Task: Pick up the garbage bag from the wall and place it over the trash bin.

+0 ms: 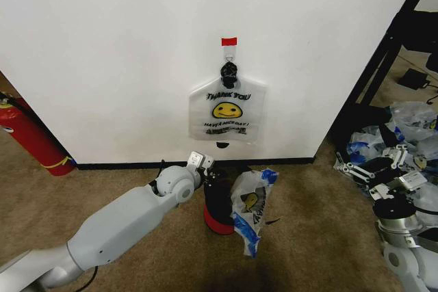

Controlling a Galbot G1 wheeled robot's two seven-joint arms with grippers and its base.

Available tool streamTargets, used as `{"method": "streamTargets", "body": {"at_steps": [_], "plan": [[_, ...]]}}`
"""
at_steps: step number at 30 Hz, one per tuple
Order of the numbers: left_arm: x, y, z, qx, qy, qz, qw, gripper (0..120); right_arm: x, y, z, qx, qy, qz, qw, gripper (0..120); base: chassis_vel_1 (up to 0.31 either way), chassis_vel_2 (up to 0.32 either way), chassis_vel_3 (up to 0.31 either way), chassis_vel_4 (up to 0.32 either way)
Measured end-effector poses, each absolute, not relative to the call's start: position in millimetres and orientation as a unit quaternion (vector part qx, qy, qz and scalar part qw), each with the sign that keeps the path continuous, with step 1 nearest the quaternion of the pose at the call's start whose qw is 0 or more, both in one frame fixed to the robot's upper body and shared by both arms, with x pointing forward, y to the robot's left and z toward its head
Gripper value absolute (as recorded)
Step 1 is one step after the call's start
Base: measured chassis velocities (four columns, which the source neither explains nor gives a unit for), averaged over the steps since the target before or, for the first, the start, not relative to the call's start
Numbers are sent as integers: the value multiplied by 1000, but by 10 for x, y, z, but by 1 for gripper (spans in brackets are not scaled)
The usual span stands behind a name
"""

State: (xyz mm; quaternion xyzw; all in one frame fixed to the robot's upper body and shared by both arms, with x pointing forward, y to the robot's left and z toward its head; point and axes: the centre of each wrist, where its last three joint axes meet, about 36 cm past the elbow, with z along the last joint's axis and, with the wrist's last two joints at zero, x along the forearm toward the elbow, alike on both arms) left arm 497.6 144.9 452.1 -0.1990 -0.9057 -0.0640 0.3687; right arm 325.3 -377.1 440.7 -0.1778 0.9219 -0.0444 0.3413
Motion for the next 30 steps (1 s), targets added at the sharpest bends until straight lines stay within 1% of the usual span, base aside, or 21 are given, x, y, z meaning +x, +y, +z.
{"method": "streamTargets", "body": {"at_steps": [1, 5, 7, 10, 13, 15, 16, 19, 20, 23, 25, 26, 28, 30], "plan": [[4922, 1498, 4599, -181, -910, -29, 372, 5, 3269, -3787, 4393, -177, 922, -45, 340, 100, 0, 0, 0, 0], [4629, 1717, 4734, -139, -915, 58, 374, 5, 3296, -3844, 4326, -184, 925, -43, 330, 100, 0, 0, 0, 0], [4561, 1751, 4737, -134, -915, 69, 375, 5, 3302, -3857, 4309, -186, 925, -43, 328, 100, 0, 0, 0, 0], [4261, 1854, 4710, -97, -914, 119, 375, 5, 3332, -3922, 4218, -206, 925, -46, 317, 100, 0, 0, 0, 0], [4039, 1819, 4636, -56, -912, 167, 370, 5, 3350, -3979, 4133, -229, 923, -51, 305, 100, 0, 0, 0, 0], [3998, 1808, 4615, -47, -911, 177, 370, 5, 3356, -3987, 4117, -233, 923, -52, 303, 100, 0, 0, 0, 0], [3882, 1776, 4558, -23, -907, 203, 368, 5, 3381, -3998, 4079, -245, 921, -54, 297, 100, 0, 0, 0, 0], [3718, 1723, 4457, 15, -900, 241, 363, 5, 3427, -3996, 4017, -261, 920, -55, 286, 100, 0, 0, 0, 0], [3634, 1690, 4397, 33, -895, 263, 360, 5, 3451, -3988, 3986, -268, 920, -55, 280, 100, 0, 0, 0, 0], [3618, 1684, 4386, 36, -893, 267, 359, 5, 3455, -3986, 3980, -269, 920, -55, 279, 100, 0, 0, 0, 0], [3522, 1629, 4310, 49, -887, 289, 356, 5, 3478, -3992, 3947, -275, 920, -56, 274, 100, 0, 0, 0, 0], [3485, 1599, 4273, 50, -890, 290, 349, 5, 3481, -4003, 3944, -277, 919, -58, 272, 100, 0, 0, 0, 0], [3451, 1560, 4149, 34, -904, 290, 312, 5, 3471, -4034, 3948, -284, 918, -63, 270, 100, 0, 0, 0, 0], [3470, 1547, 4086, 9, -912, 292, 286, 5, 3455, -4062, 3947, -287, 917, -68, 269, 100, 0, 0, 0, 0]]}}
